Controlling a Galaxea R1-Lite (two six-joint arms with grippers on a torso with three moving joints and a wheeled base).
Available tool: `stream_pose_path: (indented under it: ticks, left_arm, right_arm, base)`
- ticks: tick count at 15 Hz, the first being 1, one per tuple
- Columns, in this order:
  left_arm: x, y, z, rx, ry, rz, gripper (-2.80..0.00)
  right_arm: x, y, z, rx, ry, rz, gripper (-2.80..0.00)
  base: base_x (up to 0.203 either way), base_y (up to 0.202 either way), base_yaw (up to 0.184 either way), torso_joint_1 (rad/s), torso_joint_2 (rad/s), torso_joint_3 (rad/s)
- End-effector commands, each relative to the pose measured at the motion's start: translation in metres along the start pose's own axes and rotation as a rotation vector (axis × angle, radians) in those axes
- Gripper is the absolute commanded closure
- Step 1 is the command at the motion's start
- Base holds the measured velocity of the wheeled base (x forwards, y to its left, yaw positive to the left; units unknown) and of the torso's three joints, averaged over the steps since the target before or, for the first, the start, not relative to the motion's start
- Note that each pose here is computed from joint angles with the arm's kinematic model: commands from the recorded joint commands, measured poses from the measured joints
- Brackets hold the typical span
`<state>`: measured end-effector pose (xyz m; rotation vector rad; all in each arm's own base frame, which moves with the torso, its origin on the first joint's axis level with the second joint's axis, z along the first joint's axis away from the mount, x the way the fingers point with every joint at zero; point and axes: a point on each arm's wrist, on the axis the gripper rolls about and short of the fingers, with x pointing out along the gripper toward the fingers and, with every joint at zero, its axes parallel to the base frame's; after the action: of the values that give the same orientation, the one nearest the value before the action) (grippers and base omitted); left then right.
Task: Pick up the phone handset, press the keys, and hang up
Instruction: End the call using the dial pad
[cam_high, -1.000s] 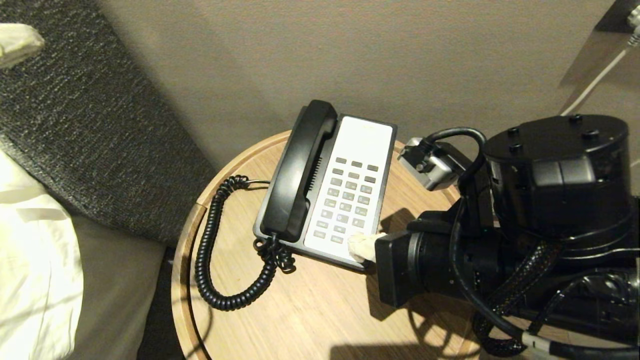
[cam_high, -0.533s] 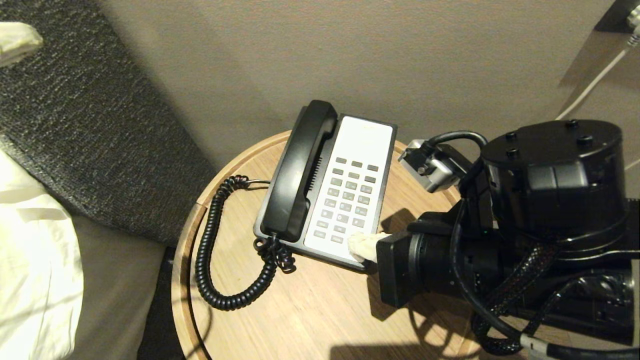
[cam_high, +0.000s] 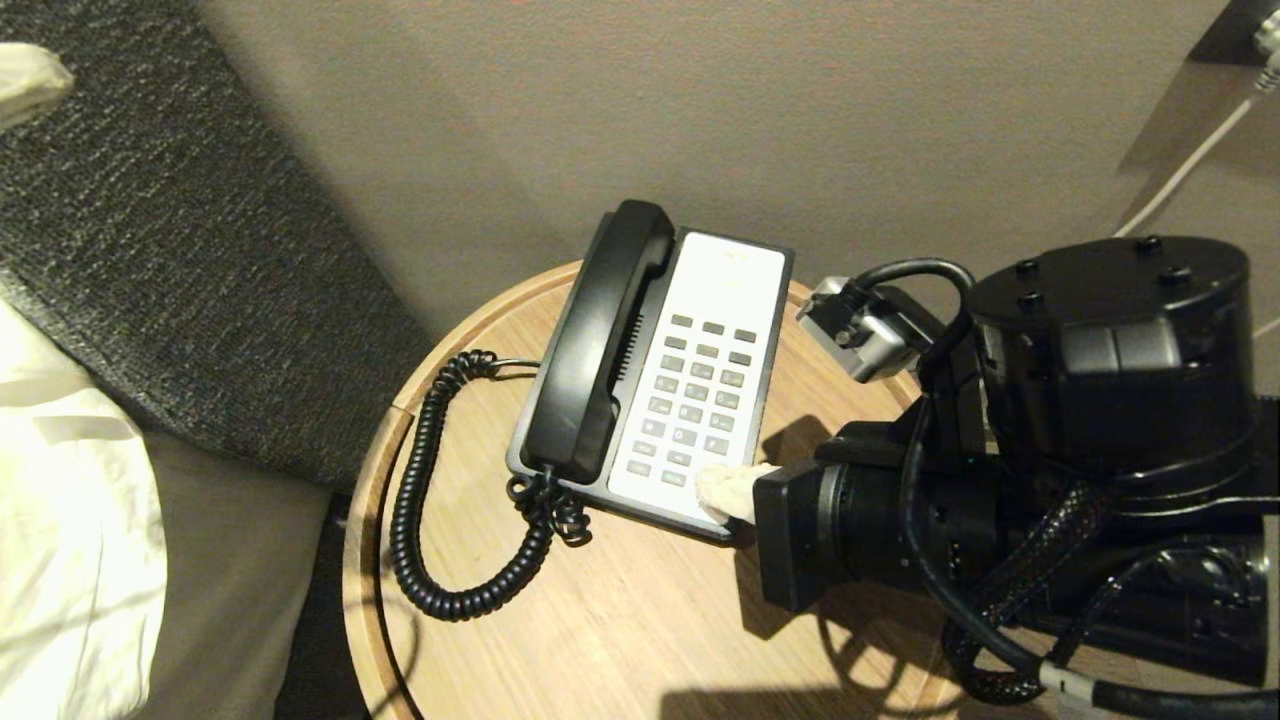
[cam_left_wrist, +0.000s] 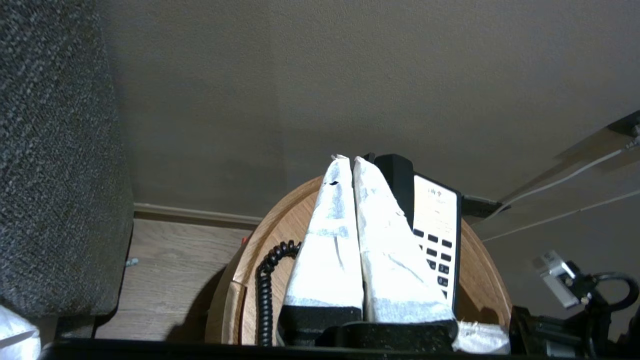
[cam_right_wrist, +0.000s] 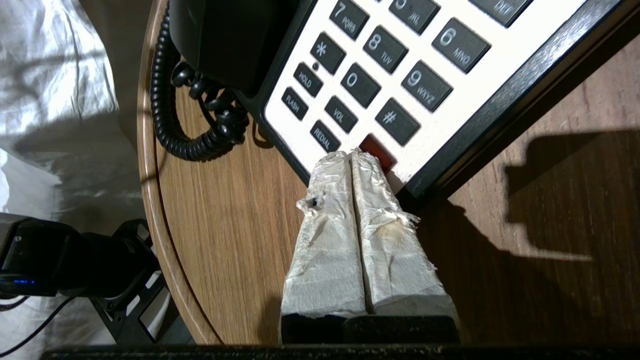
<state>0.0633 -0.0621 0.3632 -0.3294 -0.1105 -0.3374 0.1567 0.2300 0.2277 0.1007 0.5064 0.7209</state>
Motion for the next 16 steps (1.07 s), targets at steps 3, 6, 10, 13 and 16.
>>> stream_pose_path:
  ticks: [3, 6, 10, 13, 16]
  left_arm:
    - [0.0003, 0.0002, -0.0015, -0.006, 0.003, 0.006, 0.00]
    - [-0.0002, 0.0016, -0.0059, -0.002, 0.014, 0.010, 0.00]
    - [-0.0014, 0.0029, -0.0084, 0.002, 0.020, 0.011, 0.00]
    - [-0.0014, 0.0029, -0.0084, 0.002, 0.020, 0.011, 0.00]
    - [-0.0021, 0.0033, -0.0083, 0.001, 0.019, 0.011, 0.00]
  right_arm:
    - [-0.0089, 0.0036, 0.0057, 0.002, -0.032, 0.022, 0.00]
    - [-0.0126, 0.0042, 0.0069, 0.003, -0.039, 0.026, 0.00]
    - [-0.0120, 0.0038, 0.0044, -0.002, -0.027, 0.023, 0.00]
    - [-0.0097, 0.0038, 0.0031, -0.001, -0.023, 0.021, 0.00]
    - [-0.0075, 0.0038, 0.0007, -0.004, -0.013, 0.020, 0.00]
  base:
    - [0.000, 0.000, 0.000, 0.000, 0.00, 0.000]
    - [0.000, 0.000, 0.000, 0.000, 0.00, 0.000]
    - [0.000, 0.000, 0.000, 0.000, 0.00, 0.000]
    - [0.000, 0.000, 0.000, 0.000, 0.00, 0.000]
    - [0.000, 0.000, 0.000, 0.000, 0.00, 0.000]
